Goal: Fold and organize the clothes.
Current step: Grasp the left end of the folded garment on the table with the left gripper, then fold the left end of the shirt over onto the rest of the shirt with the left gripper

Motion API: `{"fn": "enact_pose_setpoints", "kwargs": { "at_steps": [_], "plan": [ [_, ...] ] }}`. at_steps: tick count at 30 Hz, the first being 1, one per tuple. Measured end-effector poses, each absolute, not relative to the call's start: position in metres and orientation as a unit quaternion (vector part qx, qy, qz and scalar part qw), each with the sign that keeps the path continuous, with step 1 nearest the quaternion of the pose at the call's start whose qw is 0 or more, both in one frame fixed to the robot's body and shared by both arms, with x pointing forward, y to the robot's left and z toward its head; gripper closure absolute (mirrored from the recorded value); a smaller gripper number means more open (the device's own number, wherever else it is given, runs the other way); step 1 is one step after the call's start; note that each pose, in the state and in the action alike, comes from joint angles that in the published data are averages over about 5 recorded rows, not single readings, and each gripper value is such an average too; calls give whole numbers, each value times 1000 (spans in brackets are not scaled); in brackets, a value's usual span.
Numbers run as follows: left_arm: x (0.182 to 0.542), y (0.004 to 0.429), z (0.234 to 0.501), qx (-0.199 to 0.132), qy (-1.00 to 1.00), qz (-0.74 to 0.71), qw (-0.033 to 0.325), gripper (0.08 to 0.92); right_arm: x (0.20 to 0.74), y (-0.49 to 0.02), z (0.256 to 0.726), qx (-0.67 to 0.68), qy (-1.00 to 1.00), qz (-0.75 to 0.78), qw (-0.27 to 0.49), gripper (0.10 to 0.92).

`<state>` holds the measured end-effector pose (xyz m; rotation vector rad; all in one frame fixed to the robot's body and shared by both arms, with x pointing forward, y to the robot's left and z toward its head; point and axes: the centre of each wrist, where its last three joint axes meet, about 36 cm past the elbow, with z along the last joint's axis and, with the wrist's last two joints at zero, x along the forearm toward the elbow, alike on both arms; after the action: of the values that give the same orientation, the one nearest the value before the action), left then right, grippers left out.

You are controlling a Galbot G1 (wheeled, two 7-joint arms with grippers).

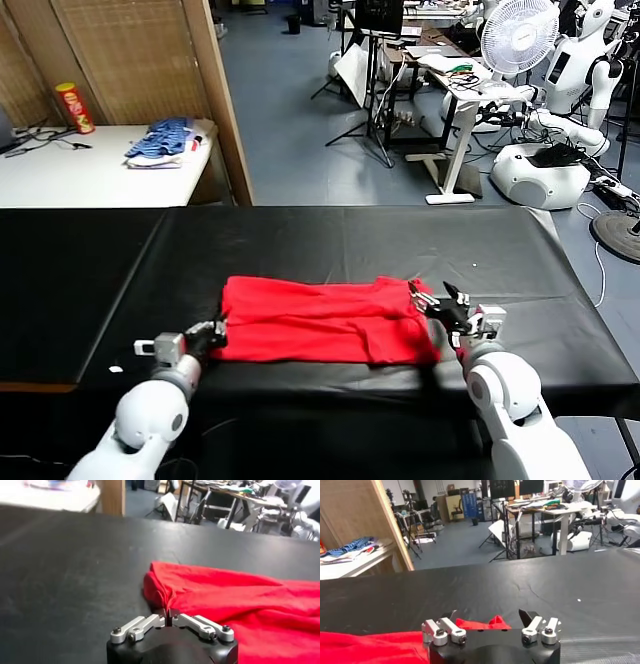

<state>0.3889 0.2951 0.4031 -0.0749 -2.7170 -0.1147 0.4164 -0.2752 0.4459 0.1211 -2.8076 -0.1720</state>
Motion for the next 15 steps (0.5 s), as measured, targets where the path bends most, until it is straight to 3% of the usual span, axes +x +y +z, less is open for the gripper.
{"fn": "enact_pose_setpoints", "kwargs": {
  "at_steps": [9,15],
  "plan": [
    [400,387,429,26,-968,-158,194,846,416,-273,446,43,-984,-63,163,224],
    [401,386,450,30,-966,-160,200,846,413,-268,442,42,-983,-65,166,224]
  ]
}}
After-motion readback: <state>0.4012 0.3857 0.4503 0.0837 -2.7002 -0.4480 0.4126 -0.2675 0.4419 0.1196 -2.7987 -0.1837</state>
